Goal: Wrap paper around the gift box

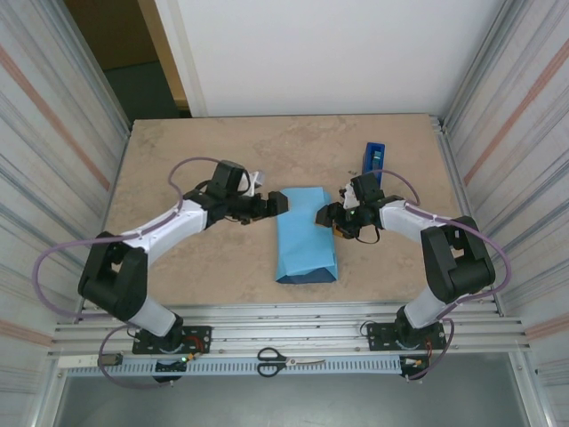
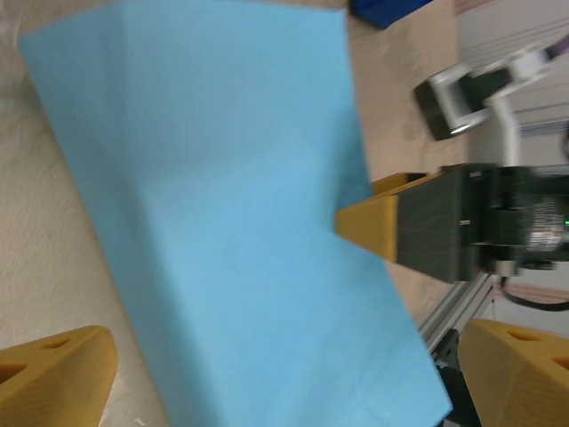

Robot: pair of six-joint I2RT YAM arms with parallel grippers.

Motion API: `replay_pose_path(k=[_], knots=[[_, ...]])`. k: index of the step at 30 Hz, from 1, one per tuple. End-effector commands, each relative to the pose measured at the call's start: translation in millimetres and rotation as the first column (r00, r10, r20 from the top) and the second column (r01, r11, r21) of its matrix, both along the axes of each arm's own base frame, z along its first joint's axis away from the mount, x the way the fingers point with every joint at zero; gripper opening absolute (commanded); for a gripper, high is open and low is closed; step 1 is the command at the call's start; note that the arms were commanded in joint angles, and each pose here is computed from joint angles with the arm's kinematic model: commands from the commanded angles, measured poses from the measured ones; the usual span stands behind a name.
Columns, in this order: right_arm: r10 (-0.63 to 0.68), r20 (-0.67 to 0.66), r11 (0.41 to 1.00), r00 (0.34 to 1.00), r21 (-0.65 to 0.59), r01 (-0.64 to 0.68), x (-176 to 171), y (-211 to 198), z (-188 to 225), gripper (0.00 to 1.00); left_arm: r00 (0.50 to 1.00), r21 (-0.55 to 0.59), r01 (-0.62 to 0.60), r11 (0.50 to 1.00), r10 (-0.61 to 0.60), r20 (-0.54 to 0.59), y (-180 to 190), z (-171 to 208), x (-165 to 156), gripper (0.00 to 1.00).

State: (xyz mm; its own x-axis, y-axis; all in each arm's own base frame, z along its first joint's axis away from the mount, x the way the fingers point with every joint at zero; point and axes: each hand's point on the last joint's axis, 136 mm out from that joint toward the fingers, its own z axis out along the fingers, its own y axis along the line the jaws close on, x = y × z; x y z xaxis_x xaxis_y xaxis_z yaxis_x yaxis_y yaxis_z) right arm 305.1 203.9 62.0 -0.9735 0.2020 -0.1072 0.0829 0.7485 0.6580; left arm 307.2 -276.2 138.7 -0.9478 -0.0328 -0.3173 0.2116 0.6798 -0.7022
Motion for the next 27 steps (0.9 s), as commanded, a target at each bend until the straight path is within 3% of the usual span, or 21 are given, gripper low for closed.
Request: replay_pose_path(k=[1,9,21,27], knots=[[-0.02,-0.144,0.993,0.989,-0.115,0.004,-35.8,-18.3,-34.2,0.58,0.997,0.051,0.013,0.999,-0.009,-0.081,-3.0,-25.5,-10.9,0.99],[-0.016,-0.141,0.996,0.99,-0.086,0.004,-37.1,-10.3,-31.4,0.55,0.986,0.09,0.062,0.994,-0.047,-0.162,-22.3,-60.4,-18.2,0.98],[-0.002,-0.096,1.0,0.995,-0.031,-0.001,-22.6,29.5,-15.1,0.54,0.982,0.159,-0.002,0.987,0.031,-0.186,9.9,-78.3,-12.6,0.9],[-0.032,-0.111,0.998,0.993,-0.06,0.025,-21.4,30.9,-24.8,0.53,0.982,0.174,0.026,0.984,0.008,-0.189,17.1,-80.0,-18.5,0.92]])
